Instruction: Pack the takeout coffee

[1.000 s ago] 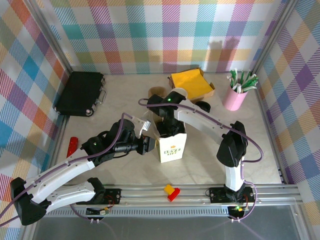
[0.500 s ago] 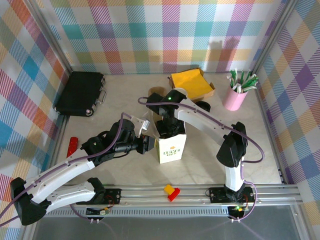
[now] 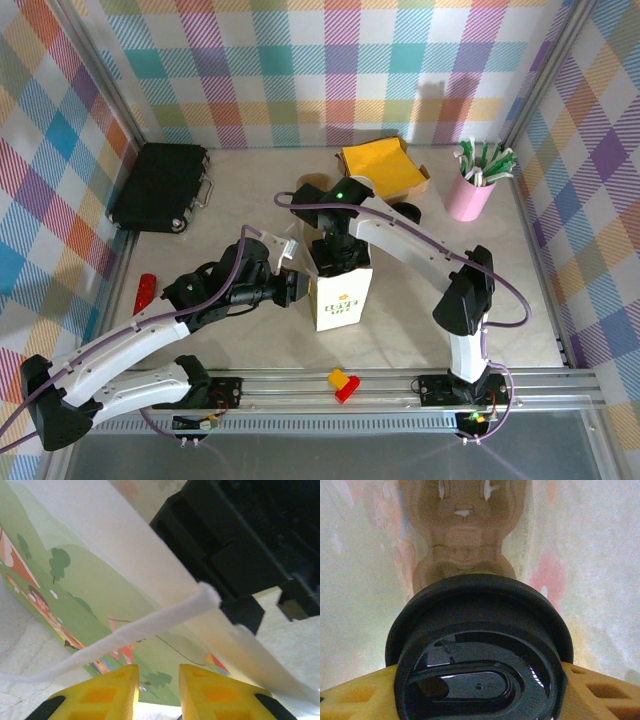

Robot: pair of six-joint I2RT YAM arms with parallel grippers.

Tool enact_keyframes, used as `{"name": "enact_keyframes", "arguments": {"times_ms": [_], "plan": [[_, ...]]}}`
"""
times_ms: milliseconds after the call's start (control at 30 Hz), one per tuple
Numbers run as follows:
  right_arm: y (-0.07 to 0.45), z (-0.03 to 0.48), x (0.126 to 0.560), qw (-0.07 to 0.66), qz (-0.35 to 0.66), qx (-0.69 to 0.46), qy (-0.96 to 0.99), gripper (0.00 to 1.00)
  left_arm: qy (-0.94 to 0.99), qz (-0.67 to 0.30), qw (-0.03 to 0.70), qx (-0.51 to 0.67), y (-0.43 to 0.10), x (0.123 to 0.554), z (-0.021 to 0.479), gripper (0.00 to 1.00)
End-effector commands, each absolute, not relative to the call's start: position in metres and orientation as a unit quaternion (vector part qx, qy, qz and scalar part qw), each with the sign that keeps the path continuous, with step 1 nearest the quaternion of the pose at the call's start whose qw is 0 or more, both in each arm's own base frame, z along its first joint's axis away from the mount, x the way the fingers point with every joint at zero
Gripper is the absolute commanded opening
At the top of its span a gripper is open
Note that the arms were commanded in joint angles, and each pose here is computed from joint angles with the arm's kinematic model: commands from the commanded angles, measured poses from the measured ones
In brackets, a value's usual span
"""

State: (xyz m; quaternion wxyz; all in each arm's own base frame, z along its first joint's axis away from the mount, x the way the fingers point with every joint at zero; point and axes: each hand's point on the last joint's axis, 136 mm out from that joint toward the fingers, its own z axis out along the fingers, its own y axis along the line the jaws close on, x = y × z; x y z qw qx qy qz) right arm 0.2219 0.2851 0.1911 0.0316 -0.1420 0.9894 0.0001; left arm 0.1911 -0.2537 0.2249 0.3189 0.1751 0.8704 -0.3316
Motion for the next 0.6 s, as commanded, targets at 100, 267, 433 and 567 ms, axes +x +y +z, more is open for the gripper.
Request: {"name": "enact_keyframes", "arguments": {"times_ms": [100,267,433,567], "plan": [[0.276,0.225,0.212,0.054,0.005,-0.153,0.987,0.49,0.869,-0.334,0.323,0.169,-0.254,0.191,0.232,0.27],[0.274,0.234,0.210,0.065,0.008,-0.153,0.986,0.49,0.869,-0.334,0.323,0.168,-0.254,0.191,0.231,0.27],[0.275,0.243,0.213,0.079,0.016,-0.149,0.986,0.49,0.872,-0.330,0.319,0.169,-0.253,0.190,0.225,0.27],[0.276,0.243,0.215,0.085,0.018,-0.146,0.985,0.49,0.870,-0.334,0.316,0.176,-0.255,0.188,0.220,0.27]]}}
